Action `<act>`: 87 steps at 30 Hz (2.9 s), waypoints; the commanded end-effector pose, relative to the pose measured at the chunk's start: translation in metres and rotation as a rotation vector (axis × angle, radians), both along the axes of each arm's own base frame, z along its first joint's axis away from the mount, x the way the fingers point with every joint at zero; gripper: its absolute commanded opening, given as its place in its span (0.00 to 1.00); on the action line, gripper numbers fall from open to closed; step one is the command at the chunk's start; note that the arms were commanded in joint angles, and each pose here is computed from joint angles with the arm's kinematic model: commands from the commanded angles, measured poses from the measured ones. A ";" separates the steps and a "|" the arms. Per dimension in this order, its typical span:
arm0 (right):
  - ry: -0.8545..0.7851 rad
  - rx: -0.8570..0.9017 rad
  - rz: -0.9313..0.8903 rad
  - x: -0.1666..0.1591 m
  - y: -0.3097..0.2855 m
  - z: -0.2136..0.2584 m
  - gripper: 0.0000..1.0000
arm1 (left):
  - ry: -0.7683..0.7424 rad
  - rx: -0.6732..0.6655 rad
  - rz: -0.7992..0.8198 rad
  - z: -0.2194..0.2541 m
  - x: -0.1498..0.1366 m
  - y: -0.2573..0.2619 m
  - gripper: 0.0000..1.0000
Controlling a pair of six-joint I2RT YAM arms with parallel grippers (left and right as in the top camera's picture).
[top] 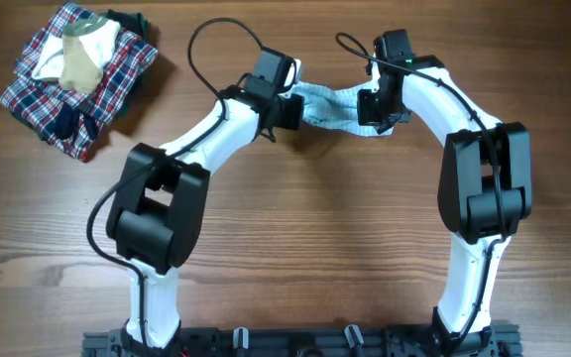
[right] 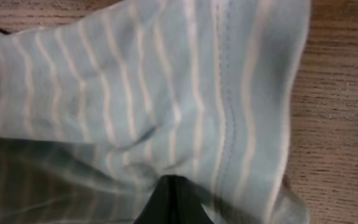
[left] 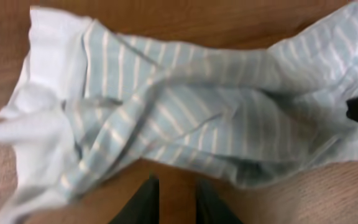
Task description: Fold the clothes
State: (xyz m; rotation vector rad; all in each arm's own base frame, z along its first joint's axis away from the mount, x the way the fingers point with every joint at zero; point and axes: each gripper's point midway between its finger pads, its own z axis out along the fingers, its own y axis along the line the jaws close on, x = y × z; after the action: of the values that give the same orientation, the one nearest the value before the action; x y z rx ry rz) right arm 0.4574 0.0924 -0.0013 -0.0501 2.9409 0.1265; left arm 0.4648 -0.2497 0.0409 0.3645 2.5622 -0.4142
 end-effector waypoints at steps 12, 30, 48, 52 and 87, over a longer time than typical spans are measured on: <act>0.080 0.018 0.026 -0.019 0.004 -0.015 0.04 | -0.034 0.045 -0.014 -0.039 0.018 0.008 0.21; 0.084 0.017 0.026 -0.020 0.004 -0.016 0.04 | -0.156 0.035 0.026 -0.020 0.054 0.026 0.20; 0.093 0.016 0.023 -0.022 0.004 -0.016 0.04 | -0.329 0.047 0.028 -0.001 0.087 0.034 0.21; 0.092 0.016 0.023 -0.022 0.004 -0.016 0.04 | -0.327 0.075 0.046 0.019 0.082 0.040 0.17; 0.092 0.035 0.026 -0.022 0.007 -0.015 0.04 | -0.160 0.131 -0.111 -0.032 0.041 0.020 0.17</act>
State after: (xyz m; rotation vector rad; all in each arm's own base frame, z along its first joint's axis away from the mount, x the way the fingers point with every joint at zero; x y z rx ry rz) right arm 0.4515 0.0944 -0.0013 -0.0513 2.9640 0.1506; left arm 0.5046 -0.2331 0.0274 0.5498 2.4059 -0.2279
